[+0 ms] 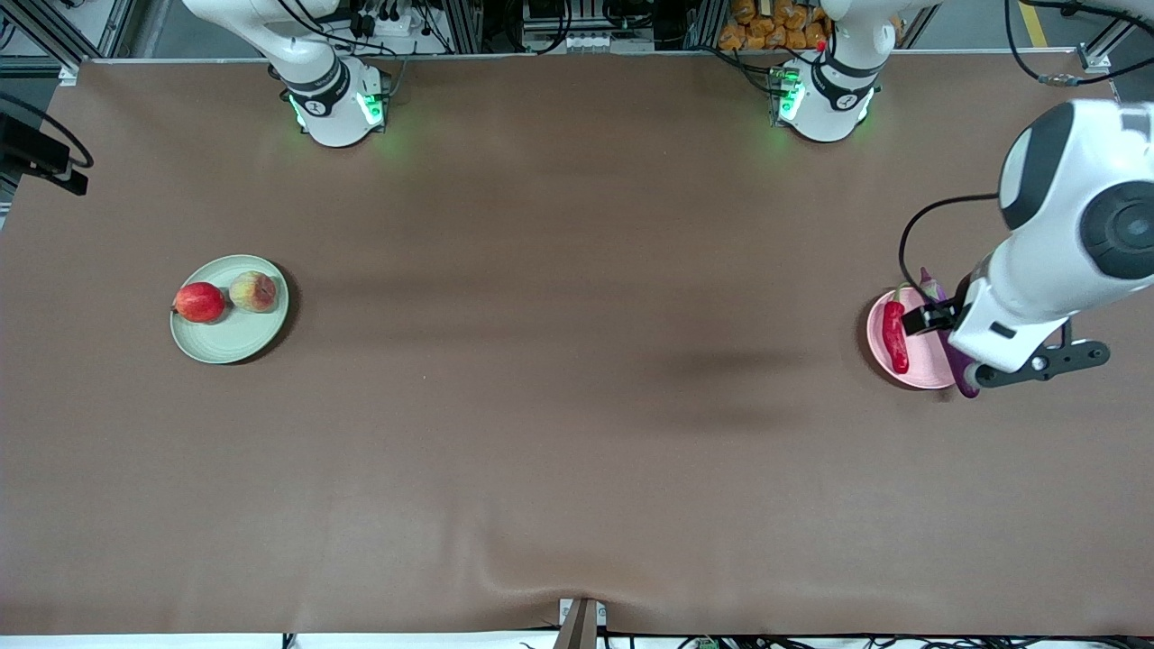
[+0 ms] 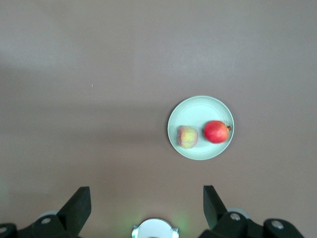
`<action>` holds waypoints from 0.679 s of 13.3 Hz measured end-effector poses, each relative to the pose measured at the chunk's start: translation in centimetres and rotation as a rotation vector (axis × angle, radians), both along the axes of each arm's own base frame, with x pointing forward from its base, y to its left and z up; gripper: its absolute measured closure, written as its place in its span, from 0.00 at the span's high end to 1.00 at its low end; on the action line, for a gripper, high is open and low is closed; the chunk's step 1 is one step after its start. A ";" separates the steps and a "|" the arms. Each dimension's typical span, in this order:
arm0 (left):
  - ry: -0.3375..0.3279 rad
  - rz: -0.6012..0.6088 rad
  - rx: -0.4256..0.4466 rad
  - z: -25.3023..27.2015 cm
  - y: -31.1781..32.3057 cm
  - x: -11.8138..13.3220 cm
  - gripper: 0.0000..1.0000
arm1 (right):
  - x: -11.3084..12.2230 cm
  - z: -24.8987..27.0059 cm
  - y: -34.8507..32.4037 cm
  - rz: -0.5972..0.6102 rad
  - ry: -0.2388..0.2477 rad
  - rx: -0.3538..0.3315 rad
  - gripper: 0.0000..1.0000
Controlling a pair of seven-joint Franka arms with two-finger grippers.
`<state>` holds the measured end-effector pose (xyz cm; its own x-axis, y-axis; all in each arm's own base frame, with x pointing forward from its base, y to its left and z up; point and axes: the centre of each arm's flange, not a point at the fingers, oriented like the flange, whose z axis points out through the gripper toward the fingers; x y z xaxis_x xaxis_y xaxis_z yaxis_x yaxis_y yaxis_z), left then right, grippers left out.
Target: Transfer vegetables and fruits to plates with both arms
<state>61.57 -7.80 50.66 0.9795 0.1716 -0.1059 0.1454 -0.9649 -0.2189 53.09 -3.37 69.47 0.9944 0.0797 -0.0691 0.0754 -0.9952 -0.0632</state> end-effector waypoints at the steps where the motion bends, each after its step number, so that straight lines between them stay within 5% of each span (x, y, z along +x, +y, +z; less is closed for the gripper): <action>1: 0.003 -0.014 -0.025 1.1 0.6 -0.6 1.00 | -0.2 -0.8 -0.2 0.038 0.001 0.006 1.00; 9: -0.085 -0.093 -0.160 10.8 3.7 -6.4 1.00 | -1.4 -2.7 -0.1 0.098 0.030 0.011 1.00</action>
